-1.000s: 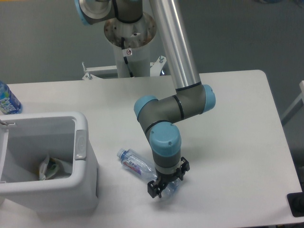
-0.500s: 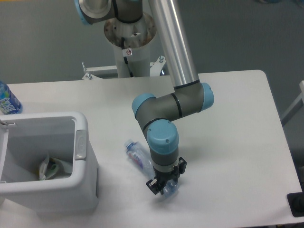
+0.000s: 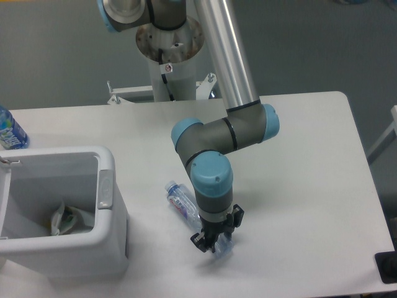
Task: Place the trash in the trash can
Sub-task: 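Close the gripper around the water bottle's middle, then lift the bottle, carry it over the bin, and open the gripper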
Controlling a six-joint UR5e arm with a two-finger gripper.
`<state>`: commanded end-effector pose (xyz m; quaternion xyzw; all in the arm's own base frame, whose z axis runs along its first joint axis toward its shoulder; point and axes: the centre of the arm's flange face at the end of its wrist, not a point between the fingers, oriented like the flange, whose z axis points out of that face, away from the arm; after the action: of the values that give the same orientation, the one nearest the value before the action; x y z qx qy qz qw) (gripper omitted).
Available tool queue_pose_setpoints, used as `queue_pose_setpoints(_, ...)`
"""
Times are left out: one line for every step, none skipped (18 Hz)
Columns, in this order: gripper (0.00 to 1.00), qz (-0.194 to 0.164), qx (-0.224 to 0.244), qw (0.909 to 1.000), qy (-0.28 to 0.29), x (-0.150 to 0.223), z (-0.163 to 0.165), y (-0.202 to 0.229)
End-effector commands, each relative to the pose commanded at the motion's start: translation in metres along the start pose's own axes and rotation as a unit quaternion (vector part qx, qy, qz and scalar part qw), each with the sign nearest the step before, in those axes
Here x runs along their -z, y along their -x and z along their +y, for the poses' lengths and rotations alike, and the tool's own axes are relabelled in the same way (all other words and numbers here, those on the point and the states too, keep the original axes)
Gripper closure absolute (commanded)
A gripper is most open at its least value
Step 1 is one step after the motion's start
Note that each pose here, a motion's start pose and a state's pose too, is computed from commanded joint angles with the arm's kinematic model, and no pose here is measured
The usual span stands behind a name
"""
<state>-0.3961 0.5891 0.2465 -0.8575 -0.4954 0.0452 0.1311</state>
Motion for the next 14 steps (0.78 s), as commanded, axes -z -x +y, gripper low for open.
queue_pose_setpoints(0.45, 0.004, 0.000, 0.9999, -0.013, 0.015, -0.006, -0.002)
queue_pose_setpoints(0.45, 0.010, 0.001, 0.9995, -0.031, 0.035, -0.015, -0.002)
queue_pose_setpoints(0.45, 0.018, 0.003, 0.9983, -0.055, 0.065, -0.025, -0.003)
queue_pose_setpoints(0.45, 0.034, 0.008, 0.9962, -0.079, 0.095, -0.038, 0.000)
queue_pose_setpoints(0.45, 0.062, 0.019, 0.9931, -0.098, 0.122, -0.052, 0.005)
queue_pose_setpoints(0.45, 0.096, 0.029, 0.9884, -0.114, 0.148, -0.065, 0.013)
queue_pose_setpoints(0.45, 0.130, 0.045, 0.9821, -0.129, 0.177, -0.075, 0.021)
queue_pose_setpoints(0.45, 0.157, 0.062, 0.9753, -0.142, 0.204, -0.083, 0.030)
queue_pose_setpoints(0.45, 0.181, 0.077, 0.9678, -0.157, 0.232, -0.088, 0.037)
queue_pose_setpoints(0.44, 0.203, 0.086, 0.9609, -0.167, 0.256, -0.090, 0.043)
queue_pose_setpoints(0.44, 0.224, 0.089, 0.9545, -0.175, 0.276, -0.090, 0.046)
queue_pose_setpoints(0.44, 0.243, 0.088, 0.9485, -0.184, 0.296, -0.089, 0.047)
queue_pose_setpoints(0.44, 0.255, 0.082, 0.9446, -0.189, 0.309, -0.087, 0.044)
queue_pose_setpoints(0.44, 0.261, 0.077, 0.9430, -0.191, 0.315, -0.086, 0.039)
